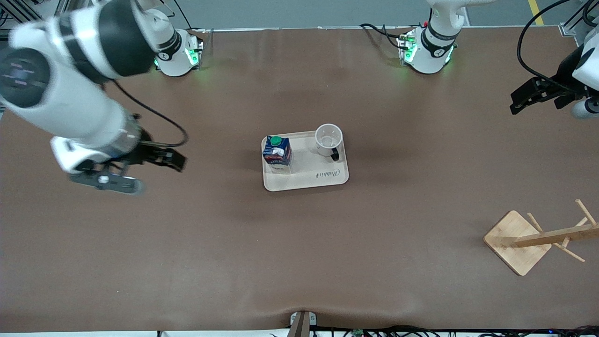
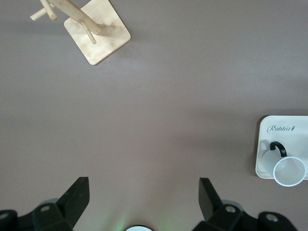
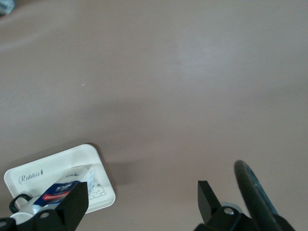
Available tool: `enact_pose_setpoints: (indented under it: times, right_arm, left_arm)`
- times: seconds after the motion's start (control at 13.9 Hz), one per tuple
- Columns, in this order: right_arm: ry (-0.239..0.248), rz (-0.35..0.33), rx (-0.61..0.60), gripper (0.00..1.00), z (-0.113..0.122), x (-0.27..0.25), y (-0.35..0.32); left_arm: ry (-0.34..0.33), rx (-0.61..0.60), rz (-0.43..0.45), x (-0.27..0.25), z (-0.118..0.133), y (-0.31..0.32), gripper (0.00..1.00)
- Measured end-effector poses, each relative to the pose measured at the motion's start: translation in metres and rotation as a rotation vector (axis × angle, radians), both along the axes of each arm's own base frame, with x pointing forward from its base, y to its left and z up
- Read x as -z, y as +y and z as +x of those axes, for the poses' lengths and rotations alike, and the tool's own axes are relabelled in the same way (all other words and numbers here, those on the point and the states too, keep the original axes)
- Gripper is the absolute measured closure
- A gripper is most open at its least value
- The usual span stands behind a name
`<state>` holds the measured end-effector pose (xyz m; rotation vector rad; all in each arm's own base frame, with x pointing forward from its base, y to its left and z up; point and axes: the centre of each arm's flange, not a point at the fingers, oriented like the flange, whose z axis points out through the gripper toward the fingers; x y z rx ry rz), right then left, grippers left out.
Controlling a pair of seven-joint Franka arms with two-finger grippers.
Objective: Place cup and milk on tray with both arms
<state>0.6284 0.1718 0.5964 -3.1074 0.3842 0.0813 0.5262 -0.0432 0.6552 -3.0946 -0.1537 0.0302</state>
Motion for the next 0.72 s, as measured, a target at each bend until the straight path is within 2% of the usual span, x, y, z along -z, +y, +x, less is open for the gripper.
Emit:
enact_pose_setpoints:
  times: [0.29,0.72]
  right_arm:
    - [-0.006,0.021,0.087,0.0,-0.024,-0.027,-0.089]
    - [-0.054,-0.029,0.013,0.0,-0.071,-0.052,-0.164]
  left_arm:
    - [-0.006,-0.001,0.002,-0.004,-0.005,0.0,0.0]
    - [-0.019,0.001,0.002,-0.011,-0.007,0.0,0.0]
